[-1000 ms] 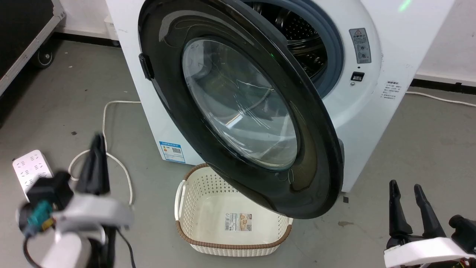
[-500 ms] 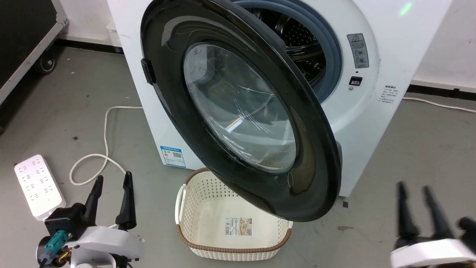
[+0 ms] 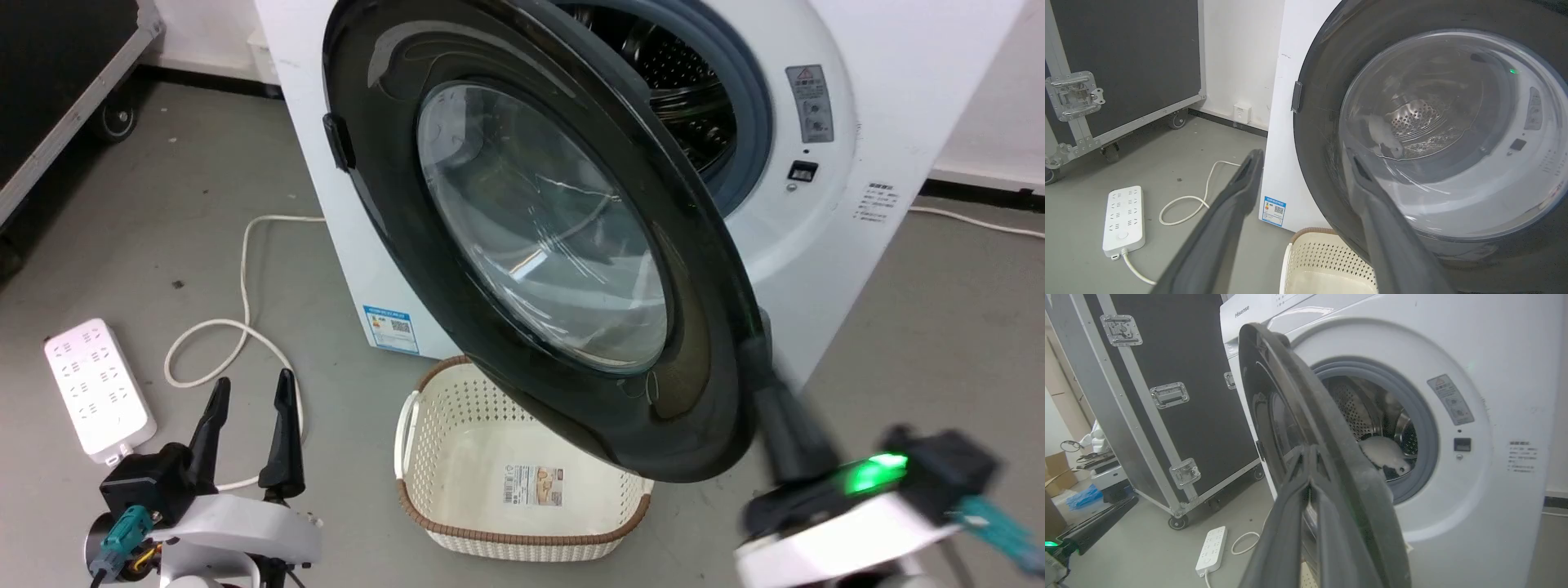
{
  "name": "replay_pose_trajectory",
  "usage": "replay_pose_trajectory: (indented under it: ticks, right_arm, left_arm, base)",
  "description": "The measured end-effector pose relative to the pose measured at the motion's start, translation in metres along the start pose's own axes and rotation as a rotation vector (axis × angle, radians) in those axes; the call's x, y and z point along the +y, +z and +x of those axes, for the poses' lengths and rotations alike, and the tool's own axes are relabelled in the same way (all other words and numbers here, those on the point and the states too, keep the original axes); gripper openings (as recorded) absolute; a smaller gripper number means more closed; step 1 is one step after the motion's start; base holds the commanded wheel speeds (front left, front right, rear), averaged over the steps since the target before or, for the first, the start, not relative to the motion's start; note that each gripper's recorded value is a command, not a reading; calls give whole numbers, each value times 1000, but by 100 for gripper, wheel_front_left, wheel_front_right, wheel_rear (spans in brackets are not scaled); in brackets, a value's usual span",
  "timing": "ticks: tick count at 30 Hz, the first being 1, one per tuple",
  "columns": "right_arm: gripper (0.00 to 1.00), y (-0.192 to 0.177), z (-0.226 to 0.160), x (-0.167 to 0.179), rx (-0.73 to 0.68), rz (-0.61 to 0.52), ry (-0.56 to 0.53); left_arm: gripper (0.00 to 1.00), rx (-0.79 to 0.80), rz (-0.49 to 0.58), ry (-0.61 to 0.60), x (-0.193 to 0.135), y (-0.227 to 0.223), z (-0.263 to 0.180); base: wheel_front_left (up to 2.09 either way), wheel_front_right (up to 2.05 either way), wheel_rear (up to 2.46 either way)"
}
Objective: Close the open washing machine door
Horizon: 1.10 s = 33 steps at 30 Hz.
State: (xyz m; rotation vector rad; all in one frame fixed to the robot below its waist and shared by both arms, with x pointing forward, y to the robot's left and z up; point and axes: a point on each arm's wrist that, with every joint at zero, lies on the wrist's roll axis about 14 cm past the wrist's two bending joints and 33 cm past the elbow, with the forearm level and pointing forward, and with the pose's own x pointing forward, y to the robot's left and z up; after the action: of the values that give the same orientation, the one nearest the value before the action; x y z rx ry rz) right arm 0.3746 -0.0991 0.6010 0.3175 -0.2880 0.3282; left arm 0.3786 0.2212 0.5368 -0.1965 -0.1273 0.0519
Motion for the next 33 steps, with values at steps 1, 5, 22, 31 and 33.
replay_pose_trajectory:
  ticks: [1, 5, 22, 31, 33]
  right_arm:
    - [0, -7, 1, 12, 31, 20, 34]
    - [0, -54, -10, 36, 231, 85, 90]
    - [0, -99, 16, -87, 269, 9, -225]
    - [0, -90, 78, -147, 186, -51, -342]
    - [0, -91, 91, -158, 172, -50, -365]
  left_arm:
    - [100, 0, 2, 3, 1, 0, 0]
    - [100, 6, -3, 19, 4, -3, 0]
    - [100, 14, 11, 27, 8, -13, 20]
    - [100, 2, 42, 6, 4, -18, 47]
    - [100, 2, 49, -2, 3, -21, 54]
  base:
    - [0, 0, 0]
    - [0, 0, 0]
    - [0, 0, 0]
    - [0, 0, 0]
    - [0, 0, 0]
